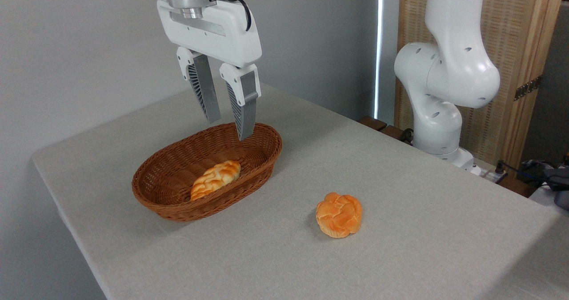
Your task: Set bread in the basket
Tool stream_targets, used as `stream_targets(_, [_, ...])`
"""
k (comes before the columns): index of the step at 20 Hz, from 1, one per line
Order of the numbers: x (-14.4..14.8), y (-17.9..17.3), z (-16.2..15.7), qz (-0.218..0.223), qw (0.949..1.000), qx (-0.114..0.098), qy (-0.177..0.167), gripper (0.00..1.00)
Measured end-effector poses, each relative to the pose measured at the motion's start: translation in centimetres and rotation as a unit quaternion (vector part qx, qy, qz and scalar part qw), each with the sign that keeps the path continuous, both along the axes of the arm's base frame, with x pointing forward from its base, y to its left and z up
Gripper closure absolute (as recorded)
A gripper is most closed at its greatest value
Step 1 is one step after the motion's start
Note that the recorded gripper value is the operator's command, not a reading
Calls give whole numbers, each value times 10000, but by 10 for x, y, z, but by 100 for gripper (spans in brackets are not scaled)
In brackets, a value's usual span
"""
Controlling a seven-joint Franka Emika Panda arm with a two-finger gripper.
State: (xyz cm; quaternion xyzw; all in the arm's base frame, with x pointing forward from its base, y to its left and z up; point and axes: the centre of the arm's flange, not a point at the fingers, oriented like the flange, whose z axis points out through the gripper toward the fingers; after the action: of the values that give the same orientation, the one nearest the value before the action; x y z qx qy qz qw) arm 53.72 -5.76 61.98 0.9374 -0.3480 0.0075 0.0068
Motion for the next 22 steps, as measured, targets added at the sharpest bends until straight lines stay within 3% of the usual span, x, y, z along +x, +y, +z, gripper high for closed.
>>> stream_targets(16, [-1,0,-1,0,10000,0,12,0])
stream_targets(22, [-20,4,-5,-15,10000,32,-30,0])
